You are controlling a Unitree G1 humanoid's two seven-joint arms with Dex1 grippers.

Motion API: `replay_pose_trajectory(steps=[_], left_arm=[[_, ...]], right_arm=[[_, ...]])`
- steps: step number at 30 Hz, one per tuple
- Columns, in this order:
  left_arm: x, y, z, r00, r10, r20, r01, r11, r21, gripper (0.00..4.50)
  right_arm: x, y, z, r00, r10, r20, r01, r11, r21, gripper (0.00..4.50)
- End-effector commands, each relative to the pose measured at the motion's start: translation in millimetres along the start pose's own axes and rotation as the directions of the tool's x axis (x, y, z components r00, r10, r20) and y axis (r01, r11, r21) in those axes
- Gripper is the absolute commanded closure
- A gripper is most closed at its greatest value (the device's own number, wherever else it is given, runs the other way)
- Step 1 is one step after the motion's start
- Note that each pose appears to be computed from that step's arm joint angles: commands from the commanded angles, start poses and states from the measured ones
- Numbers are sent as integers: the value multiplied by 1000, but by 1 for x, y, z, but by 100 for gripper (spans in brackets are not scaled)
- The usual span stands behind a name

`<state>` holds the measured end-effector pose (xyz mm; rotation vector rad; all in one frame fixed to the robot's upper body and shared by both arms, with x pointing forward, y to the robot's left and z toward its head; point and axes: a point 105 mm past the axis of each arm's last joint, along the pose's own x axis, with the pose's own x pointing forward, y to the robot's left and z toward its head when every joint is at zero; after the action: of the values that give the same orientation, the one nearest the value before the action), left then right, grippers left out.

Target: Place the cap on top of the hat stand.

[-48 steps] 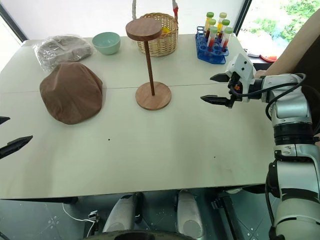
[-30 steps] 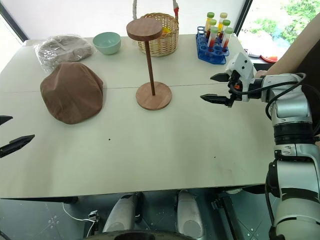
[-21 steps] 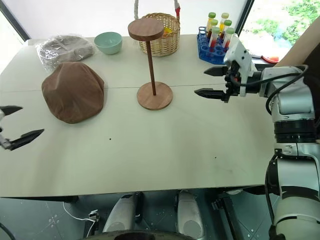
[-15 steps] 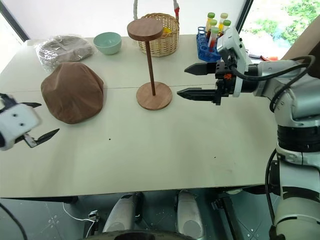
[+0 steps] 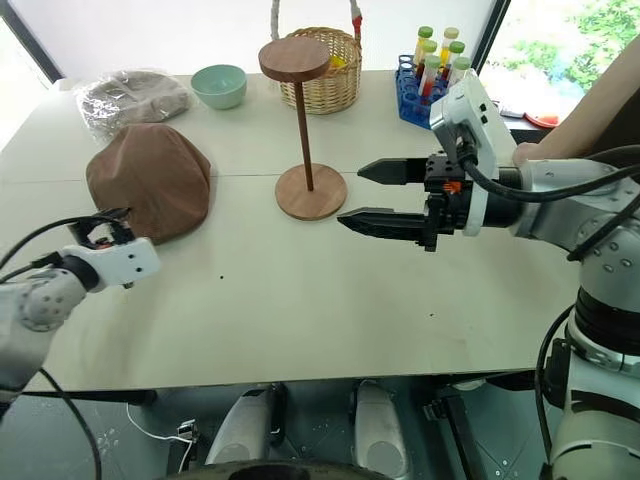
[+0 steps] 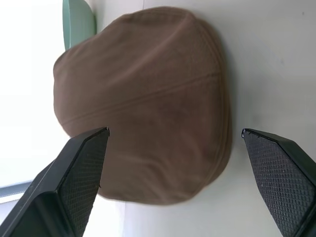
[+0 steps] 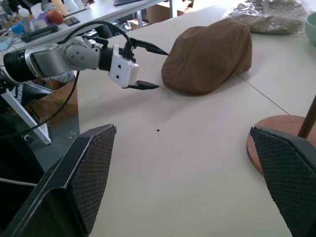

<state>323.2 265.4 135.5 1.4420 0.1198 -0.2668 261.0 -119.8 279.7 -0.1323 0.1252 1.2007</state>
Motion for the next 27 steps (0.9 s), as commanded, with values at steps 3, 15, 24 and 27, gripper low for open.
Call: replay_pose_trajectory(steps=[3, 15, 24, 27], left_arm=[[18, -2, -3, 998, 66, -14, -64, 994, 93, 0], [44, -3, -26, 987, 96, -130, -77, 986, 146, 0], [58, -10, -31, 984, 48, -174, -25, 991, 132, 0], [60, -12, -33, 983, 37, -180, -16, 993, 117, 53]], right_arm=[[-7, 2, 7, 998, -55, 31, 56, 998, -34, 4], [-8, -8, 5, 989, -136, 57, 137, 990, -13, 4], [-7, -15, 10, 983, -162, 87, 163, 987, 3, 4], [-7, -18, 12, 979, -177, 96, 177, 984, 8, 0]])
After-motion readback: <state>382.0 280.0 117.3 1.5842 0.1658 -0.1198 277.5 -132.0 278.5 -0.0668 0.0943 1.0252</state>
